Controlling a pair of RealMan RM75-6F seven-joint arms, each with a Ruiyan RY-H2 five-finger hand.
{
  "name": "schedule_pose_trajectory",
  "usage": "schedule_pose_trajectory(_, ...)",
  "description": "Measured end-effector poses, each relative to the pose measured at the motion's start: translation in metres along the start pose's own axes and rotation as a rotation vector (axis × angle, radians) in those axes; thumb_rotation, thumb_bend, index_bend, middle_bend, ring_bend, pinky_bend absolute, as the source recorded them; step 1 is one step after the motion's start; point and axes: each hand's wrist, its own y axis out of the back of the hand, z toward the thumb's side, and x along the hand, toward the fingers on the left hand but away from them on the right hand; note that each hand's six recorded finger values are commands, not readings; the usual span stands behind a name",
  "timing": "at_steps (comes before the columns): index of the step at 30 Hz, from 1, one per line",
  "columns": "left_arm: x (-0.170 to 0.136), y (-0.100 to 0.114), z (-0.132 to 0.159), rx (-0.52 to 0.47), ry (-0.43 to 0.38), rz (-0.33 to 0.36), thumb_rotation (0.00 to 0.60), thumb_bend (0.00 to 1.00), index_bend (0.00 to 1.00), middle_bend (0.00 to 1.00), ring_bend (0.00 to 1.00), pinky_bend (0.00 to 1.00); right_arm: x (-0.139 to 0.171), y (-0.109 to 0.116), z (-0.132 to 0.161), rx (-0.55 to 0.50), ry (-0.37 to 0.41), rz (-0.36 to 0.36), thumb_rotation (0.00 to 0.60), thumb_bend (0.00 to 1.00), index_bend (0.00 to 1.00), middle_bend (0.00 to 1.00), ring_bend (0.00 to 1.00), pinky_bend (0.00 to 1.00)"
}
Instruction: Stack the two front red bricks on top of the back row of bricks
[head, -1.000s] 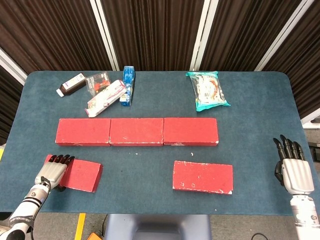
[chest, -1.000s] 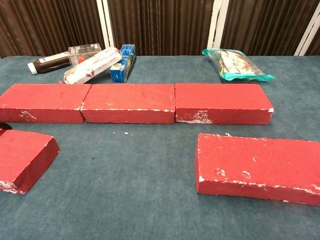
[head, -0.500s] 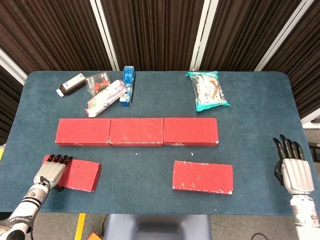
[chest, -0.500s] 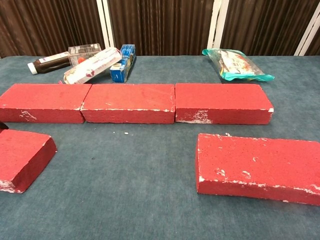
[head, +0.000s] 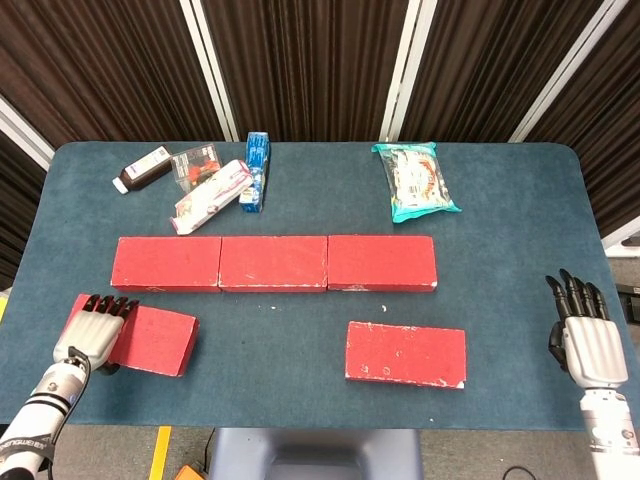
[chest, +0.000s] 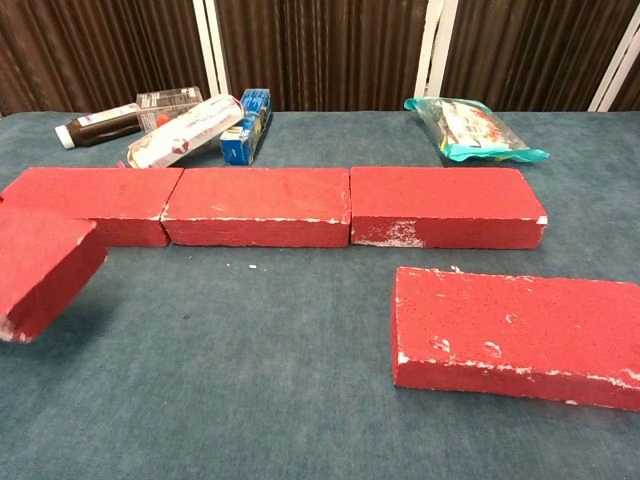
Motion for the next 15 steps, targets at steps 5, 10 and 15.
schedule_pose_trajectory(5,0.005,0.043,0.013,0.01,0.001,0.019,0.6,0.26,0.06,0.13,0.0,0.05,0.0,-0.001,0.001,0.003,0.004,0.007,0.6,0.93,0.14,0.0,0.0,0.0)
schedule_pose_trajectory(10,0.02,0.077,0.032,0.01,0.023,0.013,0.6,0.26,0.06,0.13,0.0,0.04,-0.001,-0.003,0.002,0.008,0.007,0.011,0.6,0.93,0.14,0.0,0.0,0.0)
schedule_pose_trajectory(15,0.042,0.106,0.072,-0.019,0.036,-0.021,0.6,0.26,0.06,0.13,0.0,0.04,-0.002,-0.004,0.002,0.015,0.01,0.01,0.6,0.93,0.14,0.0,0.0,0.0)
